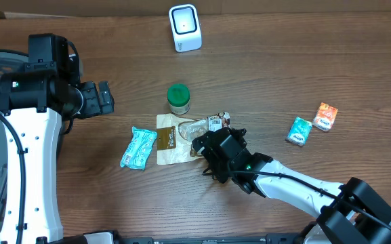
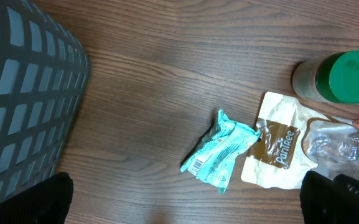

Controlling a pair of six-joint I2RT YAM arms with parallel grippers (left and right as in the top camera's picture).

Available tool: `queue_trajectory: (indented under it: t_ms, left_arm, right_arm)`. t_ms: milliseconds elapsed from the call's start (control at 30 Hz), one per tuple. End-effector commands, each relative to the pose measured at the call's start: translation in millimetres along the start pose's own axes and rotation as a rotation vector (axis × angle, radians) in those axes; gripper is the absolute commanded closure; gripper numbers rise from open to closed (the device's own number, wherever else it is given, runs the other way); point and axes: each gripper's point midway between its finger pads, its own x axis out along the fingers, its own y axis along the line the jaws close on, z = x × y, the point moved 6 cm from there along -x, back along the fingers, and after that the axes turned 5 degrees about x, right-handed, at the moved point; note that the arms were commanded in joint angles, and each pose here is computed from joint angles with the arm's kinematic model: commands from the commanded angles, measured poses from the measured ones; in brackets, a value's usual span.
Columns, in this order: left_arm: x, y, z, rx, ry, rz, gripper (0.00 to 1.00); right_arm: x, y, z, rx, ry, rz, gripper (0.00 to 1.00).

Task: Scan the item barcode
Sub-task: 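Lower the right gripper onto the snack bag and grasp its edge, then lift the snack bag and turn it upright with the right gripper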

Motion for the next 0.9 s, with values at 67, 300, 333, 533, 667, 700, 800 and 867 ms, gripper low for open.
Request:
queue_trajectory:
  t_ms: [67, 300, 333, 533, 667, 700, 800, 867]
  left_arm:
    - [-0.9, 0.2, 2.1, 0.003, -0.005, -0.008, 0.01]
    - [-0.9, 0.2, 2.1, 0.003, -0.005, -0.008, 0.0]
    - [-0.9, 0.2, 2.1, 0.003, -0.005, -0.008, 0.0]
    - [-0.9, 0.2, 2.1, 0.003, -0.005, -0.008, 0.0]
    - [-0.9, 0.2, 2.1, 0.003, -0.005, -0.008, 0.01]
    - [-0.9, 0.2, 2.1, 0.003, -0.005, -0.008, 0.0]
    - [-0.9, 0.2, 2.1, 0.003, -0.005, -0.008, 0.0]
    - [-0.9, 0.2, 2.1, 0.003, -0.005, -0.008, 0.01]
  right_arm:
    - [3.6, -4.6, 10.3, -0.005, -0.082, -0.01, 0.1]
    - [2.7, 8.4, 18.2, -0.126, -0.132, 0.052, 0.16]
    - [2.4, 12.3, 20.6, -0.16, -0.138, 0.069, 0.16]
    - [-4.7, 45.4, 46.8, -0.337, -0.209, 0.221, 0.15]
    - [-11.3, 61.4, 63.5, -0.404, -0.234, 0.303, 0.15]
    - [-12.4, 63.1, 67.2, -0.413, -0.229, 0.314, 0.15]
    - [-13.9, 62.2, 75.8, -0.396, -0.152, 0.334, 0.15]
    - [-14.3, 58.6, 78.4, -0.384, -0.085, 0.336, 0.15]
